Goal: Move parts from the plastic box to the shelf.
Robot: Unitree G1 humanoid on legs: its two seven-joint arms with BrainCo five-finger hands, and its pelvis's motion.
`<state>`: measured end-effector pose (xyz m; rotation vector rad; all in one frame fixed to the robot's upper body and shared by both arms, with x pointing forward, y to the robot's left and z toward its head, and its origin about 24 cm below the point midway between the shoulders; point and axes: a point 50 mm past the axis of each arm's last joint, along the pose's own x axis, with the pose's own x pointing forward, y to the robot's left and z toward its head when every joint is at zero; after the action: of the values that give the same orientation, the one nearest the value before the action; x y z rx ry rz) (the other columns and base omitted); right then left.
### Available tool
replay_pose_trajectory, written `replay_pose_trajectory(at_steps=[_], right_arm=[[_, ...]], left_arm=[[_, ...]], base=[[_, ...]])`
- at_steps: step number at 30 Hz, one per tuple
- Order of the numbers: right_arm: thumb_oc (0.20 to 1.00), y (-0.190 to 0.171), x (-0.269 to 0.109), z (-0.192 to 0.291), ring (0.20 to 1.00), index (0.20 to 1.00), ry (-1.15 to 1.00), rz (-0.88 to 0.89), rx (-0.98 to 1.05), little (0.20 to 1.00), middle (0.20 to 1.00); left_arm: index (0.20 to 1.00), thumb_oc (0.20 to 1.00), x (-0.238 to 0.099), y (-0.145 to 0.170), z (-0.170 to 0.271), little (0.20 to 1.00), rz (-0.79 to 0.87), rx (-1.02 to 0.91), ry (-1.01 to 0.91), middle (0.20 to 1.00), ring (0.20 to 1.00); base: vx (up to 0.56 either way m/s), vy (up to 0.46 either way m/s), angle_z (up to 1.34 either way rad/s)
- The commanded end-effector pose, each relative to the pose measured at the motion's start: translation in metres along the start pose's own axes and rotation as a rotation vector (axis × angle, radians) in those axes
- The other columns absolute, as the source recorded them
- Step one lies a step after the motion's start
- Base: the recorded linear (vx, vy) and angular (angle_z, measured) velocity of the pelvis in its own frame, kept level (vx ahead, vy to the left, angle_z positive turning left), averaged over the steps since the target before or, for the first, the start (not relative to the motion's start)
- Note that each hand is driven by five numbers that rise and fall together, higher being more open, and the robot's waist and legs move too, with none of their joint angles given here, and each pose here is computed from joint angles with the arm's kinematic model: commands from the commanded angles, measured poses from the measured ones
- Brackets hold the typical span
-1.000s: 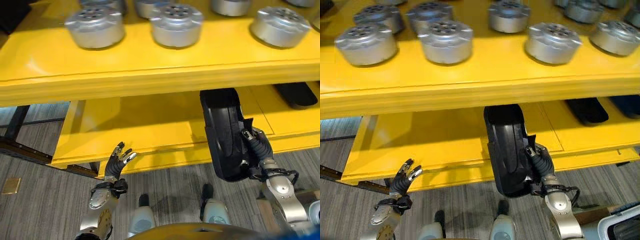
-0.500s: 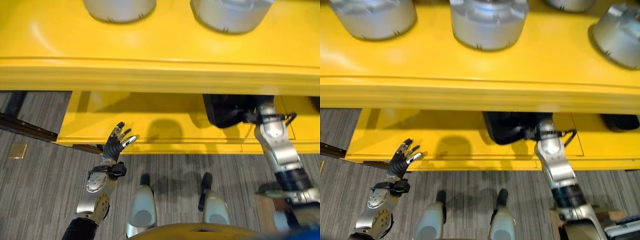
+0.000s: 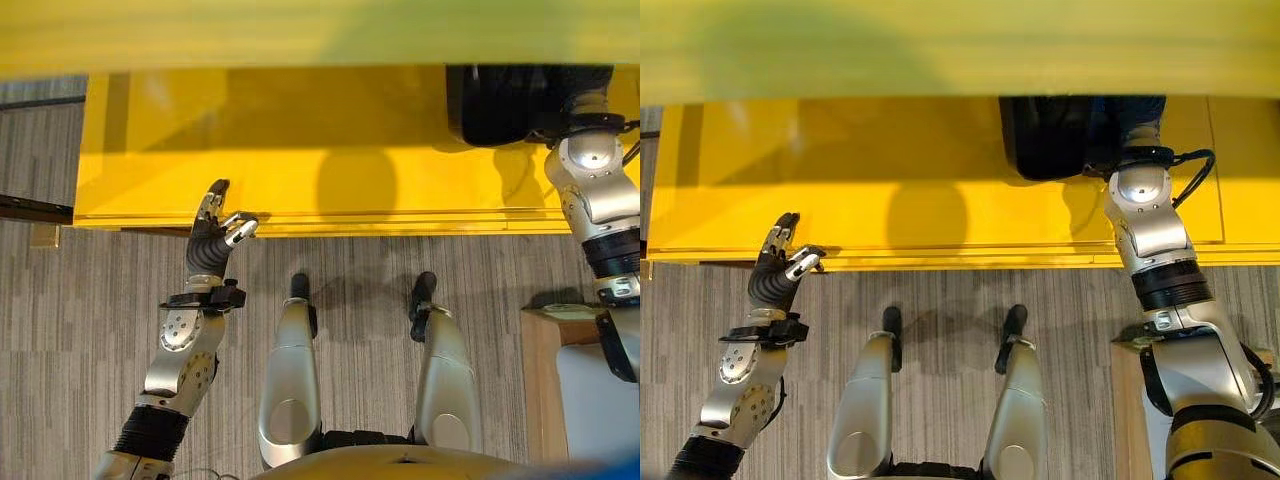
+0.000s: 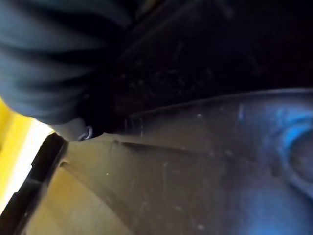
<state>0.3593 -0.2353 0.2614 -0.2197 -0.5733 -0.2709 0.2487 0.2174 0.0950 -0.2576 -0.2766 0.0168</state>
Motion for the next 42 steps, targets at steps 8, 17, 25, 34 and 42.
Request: replay_pose_trajectory(at_steps=[8, 17, 25, 34, 42], right_arm=[[0.200, -0.045, 0.035, 0.045, 0.200, 0.200, -0.133, -0.178, -0.005, 0.200, 0.200], [0.200, -0.060, 0.068, 0.057, 0.200, 0.200, -0.046, -0.207, -0.165, 0.200, 0.200], [0.200, -0.080, 0.082, 0.062, 0.200, 0.200, 0.055, -0.270, -0.253, 0.200, 0.200], [0.200, -0.087, 0.081, 0.053, 0.200, 0.200, 0.121, -0.303, -0.286, 0.200, 0.200], [0.200, -0.094, 0.076, 0.039, 0.200, 0.200, 0.190, -0.323, -0.344, 0.200, 0.200]], left_arm=[[1.000, 1.000, -0.021, -0.004, -0.027, 1.000, -0.016, -0.023, 0.168, 1.000, 1.000], [1.000, 1.000, -0.019, -0.008, -0.029, 1.000, -0.049, -0.034, 0.184, 1.000, 1.000], [1.000, 1.000, -0.016, -0.012, -0.028, 1.000, -0.089, -0.032, 0.184, 1.000, 1.000], [1.000, 1.000, -0.012, -0.015, -0.028, 1.000, -0.098, -0.029, 0.171, 1.000, 1.000], [1.000, 1.000, -0.009, -0.016, -0.027, 1.000, -0.096, -0.027, 0.162, 1.000, 1.000]], base=[[-0.03, -0.012, 0.01], [-0.01, 0.005, -0.02], [0.01, -0.007, 0.02], [0.00, 0.000, 0.00], [0.00, 0.000, 0.01]])
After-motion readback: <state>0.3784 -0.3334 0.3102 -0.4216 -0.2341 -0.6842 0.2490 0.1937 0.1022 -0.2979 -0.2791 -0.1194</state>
